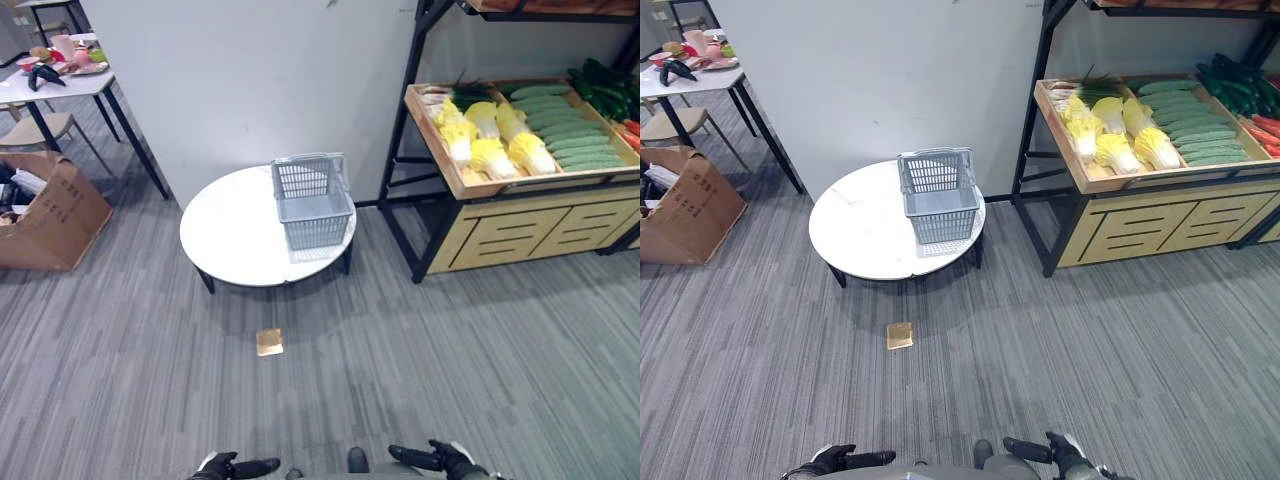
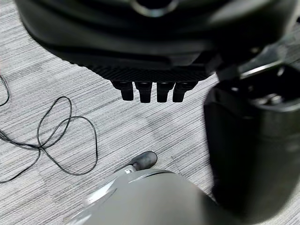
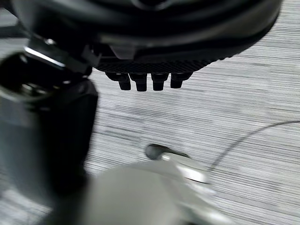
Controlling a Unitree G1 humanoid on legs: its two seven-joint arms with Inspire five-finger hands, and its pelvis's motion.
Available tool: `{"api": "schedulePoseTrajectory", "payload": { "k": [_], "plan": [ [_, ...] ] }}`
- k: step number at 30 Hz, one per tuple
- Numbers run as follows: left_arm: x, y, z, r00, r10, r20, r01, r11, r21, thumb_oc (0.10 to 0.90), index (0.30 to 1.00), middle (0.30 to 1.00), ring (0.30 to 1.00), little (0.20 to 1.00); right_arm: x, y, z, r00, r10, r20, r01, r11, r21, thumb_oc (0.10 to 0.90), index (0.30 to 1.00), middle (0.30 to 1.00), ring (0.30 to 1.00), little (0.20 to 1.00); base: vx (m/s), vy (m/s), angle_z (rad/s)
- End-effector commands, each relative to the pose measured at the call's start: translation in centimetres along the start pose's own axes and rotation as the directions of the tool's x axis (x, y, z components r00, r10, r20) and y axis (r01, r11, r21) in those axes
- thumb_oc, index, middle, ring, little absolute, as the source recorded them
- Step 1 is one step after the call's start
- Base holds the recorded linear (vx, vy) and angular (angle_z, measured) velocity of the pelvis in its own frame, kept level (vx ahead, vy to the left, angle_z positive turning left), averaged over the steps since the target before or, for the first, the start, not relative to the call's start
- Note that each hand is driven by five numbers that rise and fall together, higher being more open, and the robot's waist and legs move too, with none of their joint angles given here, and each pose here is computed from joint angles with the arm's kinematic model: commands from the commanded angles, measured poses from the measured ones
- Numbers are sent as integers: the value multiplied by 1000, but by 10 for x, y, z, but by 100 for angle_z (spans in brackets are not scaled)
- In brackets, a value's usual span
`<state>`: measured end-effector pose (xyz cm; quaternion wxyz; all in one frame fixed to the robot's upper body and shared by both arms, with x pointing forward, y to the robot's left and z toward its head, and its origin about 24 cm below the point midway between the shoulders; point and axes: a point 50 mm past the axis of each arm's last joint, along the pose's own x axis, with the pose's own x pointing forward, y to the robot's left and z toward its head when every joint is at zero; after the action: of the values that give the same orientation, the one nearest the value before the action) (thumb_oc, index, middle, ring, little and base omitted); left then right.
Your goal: Get the vegetables into the basket
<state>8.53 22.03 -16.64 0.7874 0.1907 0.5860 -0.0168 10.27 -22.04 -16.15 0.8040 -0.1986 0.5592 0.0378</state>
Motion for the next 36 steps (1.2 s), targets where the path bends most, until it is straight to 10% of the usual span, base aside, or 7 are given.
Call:
{"api": "schedulePoseTrajectory", "payload": {
  "k": [1,36],
  "plan": [
    [2,13,16,999,29,45,-33,995,95,900,1000,1000,1000,1000,1,-9,3,1000,-11,-3,11,997,-73,900,1000,1000,1000,1000,0,0,0],
    [2,7,6,1000,1,3,-1,995,96,900,1000,1000,1000,1000,0,-6,-6,999,12,-47,-15,997,-81,900,1000,1000,1000,1000,1,0,0]
  ]
}}
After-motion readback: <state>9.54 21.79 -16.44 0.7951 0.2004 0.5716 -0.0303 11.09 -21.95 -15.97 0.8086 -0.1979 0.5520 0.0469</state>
